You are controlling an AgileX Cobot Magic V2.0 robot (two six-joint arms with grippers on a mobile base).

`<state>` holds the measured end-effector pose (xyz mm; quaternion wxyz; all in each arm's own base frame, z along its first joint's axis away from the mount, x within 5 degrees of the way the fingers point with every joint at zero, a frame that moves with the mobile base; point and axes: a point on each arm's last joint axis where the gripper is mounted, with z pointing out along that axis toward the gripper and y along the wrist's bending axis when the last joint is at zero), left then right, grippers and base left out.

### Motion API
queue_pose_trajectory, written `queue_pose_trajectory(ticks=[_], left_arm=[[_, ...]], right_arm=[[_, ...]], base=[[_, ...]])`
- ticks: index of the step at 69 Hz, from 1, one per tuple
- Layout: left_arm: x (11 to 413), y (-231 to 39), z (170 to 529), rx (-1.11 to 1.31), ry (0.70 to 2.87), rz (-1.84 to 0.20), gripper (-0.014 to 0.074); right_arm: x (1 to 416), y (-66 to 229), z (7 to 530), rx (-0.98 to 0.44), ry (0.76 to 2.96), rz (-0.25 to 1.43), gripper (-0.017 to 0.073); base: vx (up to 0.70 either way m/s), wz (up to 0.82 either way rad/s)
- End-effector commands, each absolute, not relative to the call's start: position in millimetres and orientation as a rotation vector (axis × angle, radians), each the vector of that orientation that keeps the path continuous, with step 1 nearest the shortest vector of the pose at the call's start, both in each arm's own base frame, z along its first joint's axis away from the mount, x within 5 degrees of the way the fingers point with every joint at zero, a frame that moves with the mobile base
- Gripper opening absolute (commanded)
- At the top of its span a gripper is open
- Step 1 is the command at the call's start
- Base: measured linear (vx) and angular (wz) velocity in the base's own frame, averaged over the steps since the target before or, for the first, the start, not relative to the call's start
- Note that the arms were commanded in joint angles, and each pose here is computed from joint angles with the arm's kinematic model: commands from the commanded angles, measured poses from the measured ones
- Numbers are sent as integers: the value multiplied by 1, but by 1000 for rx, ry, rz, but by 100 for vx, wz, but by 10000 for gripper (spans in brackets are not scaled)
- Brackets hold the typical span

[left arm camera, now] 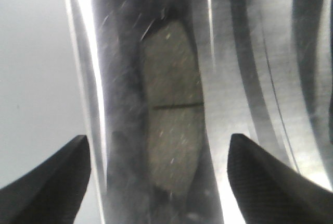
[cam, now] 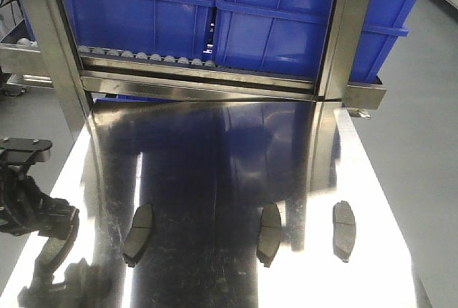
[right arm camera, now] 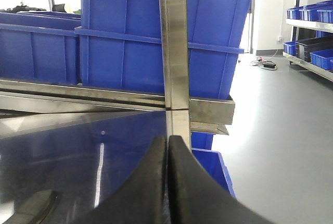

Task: Move and align brake pads A on conveyor
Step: 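Close the left gripper on the end of the grey brake pad, then lift the brake pad with the left gripper off the table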

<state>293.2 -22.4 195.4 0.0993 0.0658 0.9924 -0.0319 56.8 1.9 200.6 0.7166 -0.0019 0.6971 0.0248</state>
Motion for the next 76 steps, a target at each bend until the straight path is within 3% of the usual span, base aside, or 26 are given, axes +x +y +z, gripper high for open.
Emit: queue_pose_trajectory(ticks=[1, 44, 55, 67, 76], left_arm=[[306, -31, 209, 228, 2854, -104, 533], [320, -36, 173, 199, 2986, -121, 503], [320, -36, 169, 201, 3006, -122, 322], [319, -36, 170, 207, 3013, -122, -5], [317, -36, 174, 202, 3007, -128, -8]], right_arm=[[56, 2, 204, -16, 1470, 45, -11], [56, 2, 204, -16, 1470, 45, -11], [56, 2, 204, -16, 1470, 45, -11], [56, 2, 204, -16, 1470, 45, -11], [56, 2, 204, -16, 1470, 45, -11]], base=[[0, 0], [0, 0], [0, 0], [0, 0], [0, 0]])
